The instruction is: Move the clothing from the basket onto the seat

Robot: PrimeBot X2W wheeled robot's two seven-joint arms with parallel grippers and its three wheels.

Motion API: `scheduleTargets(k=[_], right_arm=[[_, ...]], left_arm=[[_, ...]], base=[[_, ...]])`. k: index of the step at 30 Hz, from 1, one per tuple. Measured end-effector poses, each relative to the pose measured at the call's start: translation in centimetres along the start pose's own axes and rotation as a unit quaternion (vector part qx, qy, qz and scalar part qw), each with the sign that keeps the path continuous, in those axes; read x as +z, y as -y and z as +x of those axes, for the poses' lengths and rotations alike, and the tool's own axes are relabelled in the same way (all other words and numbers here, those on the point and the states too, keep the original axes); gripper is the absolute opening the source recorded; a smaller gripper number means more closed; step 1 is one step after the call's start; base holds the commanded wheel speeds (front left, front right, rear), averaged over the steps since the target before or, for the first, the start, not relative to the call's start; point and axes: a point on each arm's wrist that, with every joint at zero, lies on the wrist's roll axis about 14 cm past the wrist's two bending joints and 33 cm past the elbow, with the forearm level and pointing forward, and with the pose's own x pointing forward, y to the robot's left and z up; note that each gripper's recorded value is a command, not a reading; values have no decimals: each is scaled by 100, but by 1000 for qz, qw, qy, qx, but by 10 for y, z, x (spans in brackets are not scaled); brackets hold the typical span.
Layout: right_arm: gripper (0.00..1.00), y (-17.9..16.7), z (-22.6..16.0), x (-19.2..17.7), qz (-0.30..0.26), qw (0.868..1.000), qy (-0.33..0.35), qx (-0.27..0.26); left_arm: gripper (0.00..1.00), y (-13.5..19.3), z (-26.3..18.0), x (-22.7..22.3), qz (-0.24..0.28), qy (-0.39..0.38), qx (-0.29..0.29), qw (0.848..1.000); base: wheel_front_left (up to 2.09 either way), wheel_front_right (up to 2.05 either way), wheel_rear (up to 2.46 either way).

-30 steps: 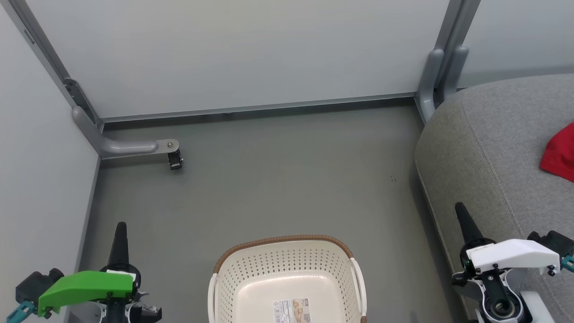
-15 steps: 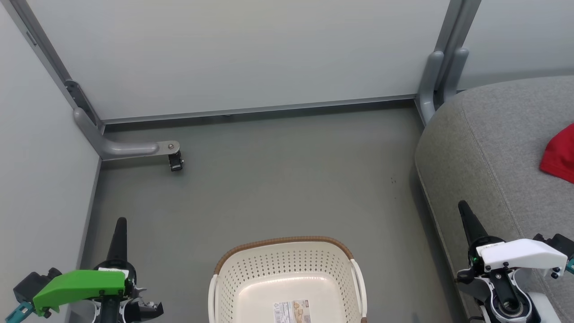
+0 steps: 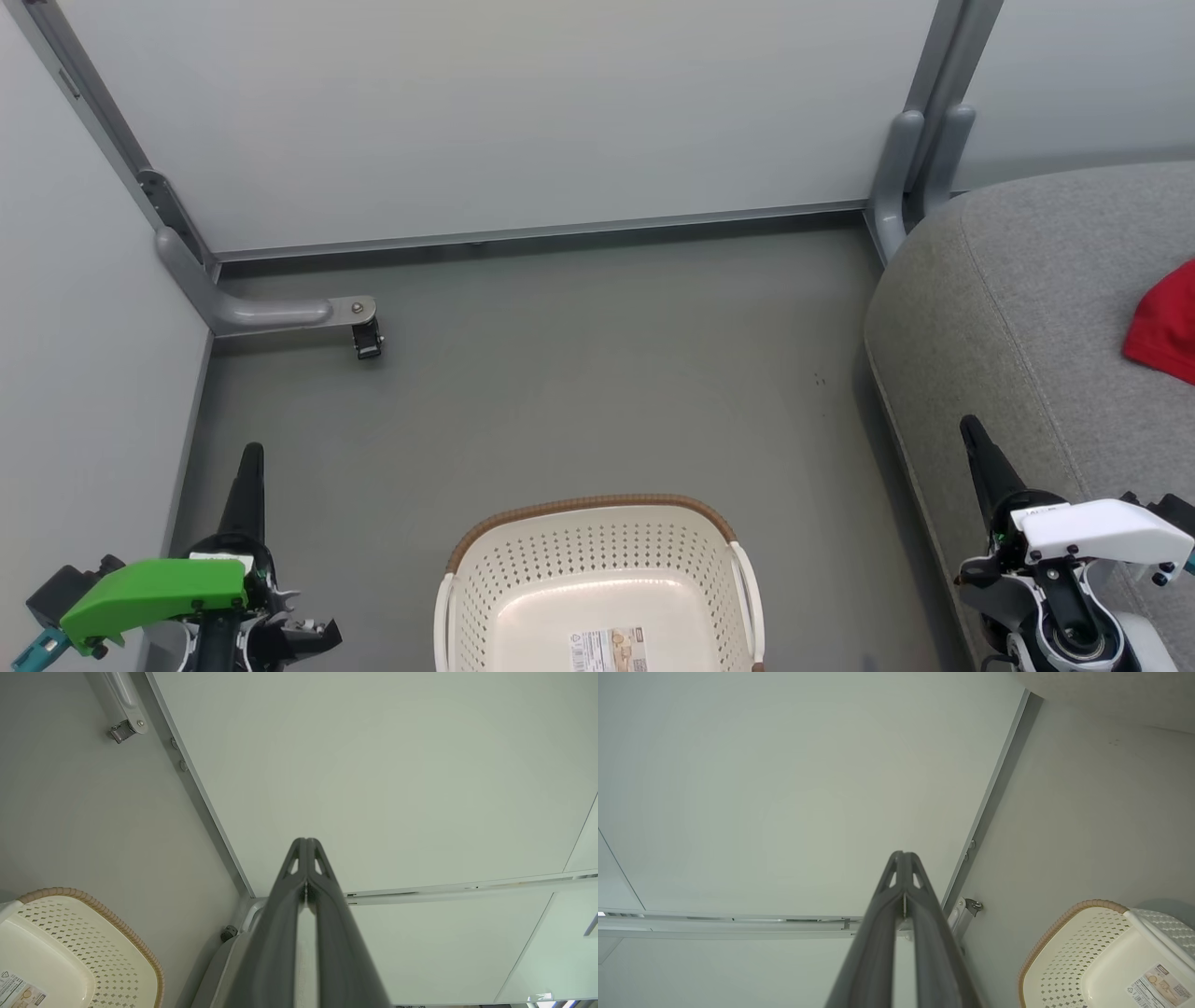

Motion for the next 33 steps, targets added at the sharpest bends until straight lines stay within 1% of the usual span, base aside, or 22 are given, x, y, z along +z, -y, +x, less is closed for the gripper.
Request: scheduleTargets(k=[22,33], right_arm=[[0,-8,-3,6,73,997,0,17],[0,-8,-3,6,75,997,1,18]], left_arm=[[0,16,0,1,-76,-6,-29,997],[0,16,0,1,-77,-7,-30,997]], base=[[0,0,0],[0,0,0]])
